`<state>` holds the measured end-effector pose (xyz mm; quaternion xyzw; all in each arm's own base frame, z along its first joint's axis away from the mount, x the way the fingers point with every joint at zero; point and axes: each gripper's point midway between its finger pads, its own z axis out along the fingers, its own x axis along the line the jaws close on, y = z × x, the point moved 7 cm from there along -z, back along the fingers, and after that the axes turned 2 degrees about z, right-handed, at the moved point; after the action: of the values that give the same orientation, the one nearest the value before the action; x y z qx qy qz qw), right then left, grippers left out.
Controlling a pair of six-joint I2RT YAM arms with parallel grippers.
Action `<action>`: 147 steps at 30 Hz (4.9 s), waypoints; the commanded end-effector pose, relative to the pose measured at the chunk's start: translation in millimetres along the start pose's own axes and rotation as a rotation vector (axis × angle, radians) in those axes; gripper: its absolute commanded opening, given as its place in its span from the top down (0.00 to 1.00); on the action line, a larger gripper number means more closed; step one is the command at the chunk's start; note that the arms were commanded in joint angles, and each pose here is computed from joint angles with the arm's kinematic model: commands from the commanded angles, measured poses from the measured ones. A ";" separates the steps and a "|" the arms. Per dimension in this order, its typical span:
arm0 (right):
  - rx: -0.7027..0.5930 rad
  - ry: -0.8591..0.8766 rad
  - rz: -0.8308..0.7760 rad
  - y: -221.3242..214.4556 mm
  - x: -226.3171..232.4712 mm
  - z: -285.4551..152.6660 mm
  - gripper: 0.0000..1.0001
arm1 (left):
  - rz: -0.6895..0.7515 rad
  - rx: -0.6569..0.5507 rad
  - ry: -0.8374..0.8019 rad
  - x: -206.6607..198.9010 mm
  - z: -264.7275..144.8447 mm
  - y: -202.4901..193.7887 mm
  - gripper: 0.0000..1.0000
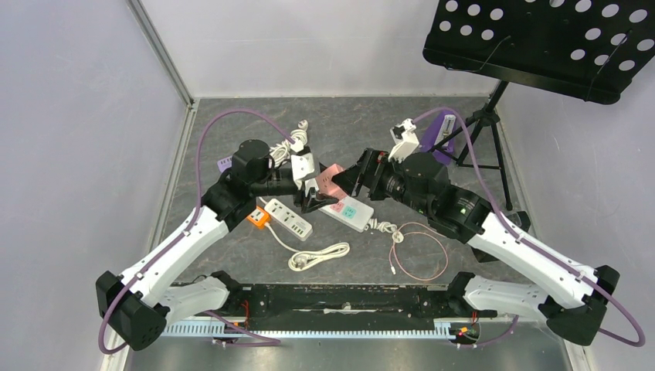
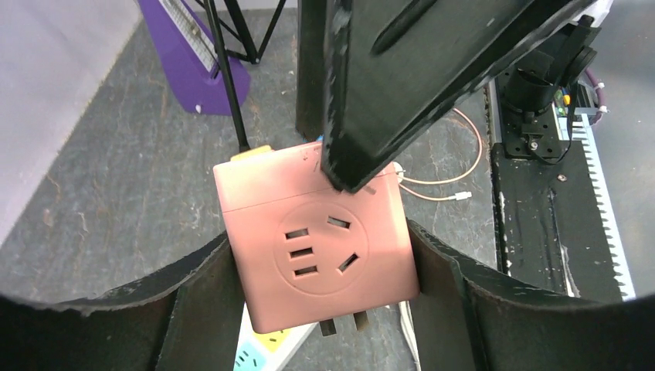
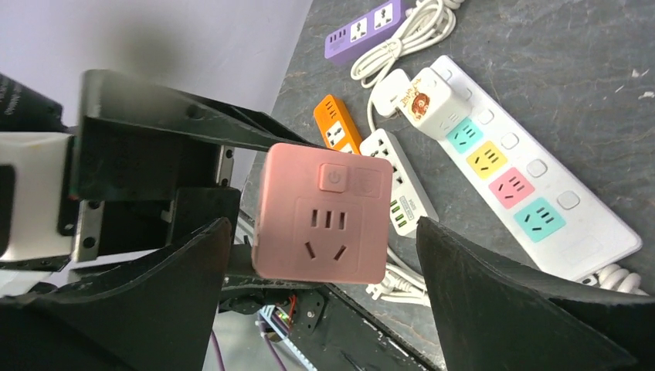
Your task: Insert the plug
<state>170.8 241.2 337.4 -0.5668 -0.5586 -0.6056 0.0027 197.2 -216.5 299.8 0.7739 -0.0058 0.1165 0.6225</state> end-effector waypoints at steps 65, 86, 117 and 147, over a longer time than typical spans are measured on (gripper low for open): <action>-0.220 -0.886 -0.110 -106.0 -49.2 177.3 1.00 | -0.585 -0.007 1.578 -5.1 -181.2 -18.1 0.22; -0.247 -0.972 -0.175 -116.9 -73.6 190.1 1.00 | -0.576 0.018 1.560 -4.1 -174.5 -28.7 0.22; -0.131 -1.048 -0.201 -139.9 -101.9 196.2 1.00 | -0.554 0.029 1.583 -4.2 -177.6 -31.2 0.21; 0.019 -1.053 0.049 -170.0 -111.2 216.3 1.00 | -0.543 0.017 1.604 -5.4 -182.0 -30.7 0.21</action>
<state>254.9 365.1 137.6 -0.7408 -0.4955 -0.2710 -0.3637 164.1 -37.7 298.3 0.4703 0.6158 0.4688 0.4241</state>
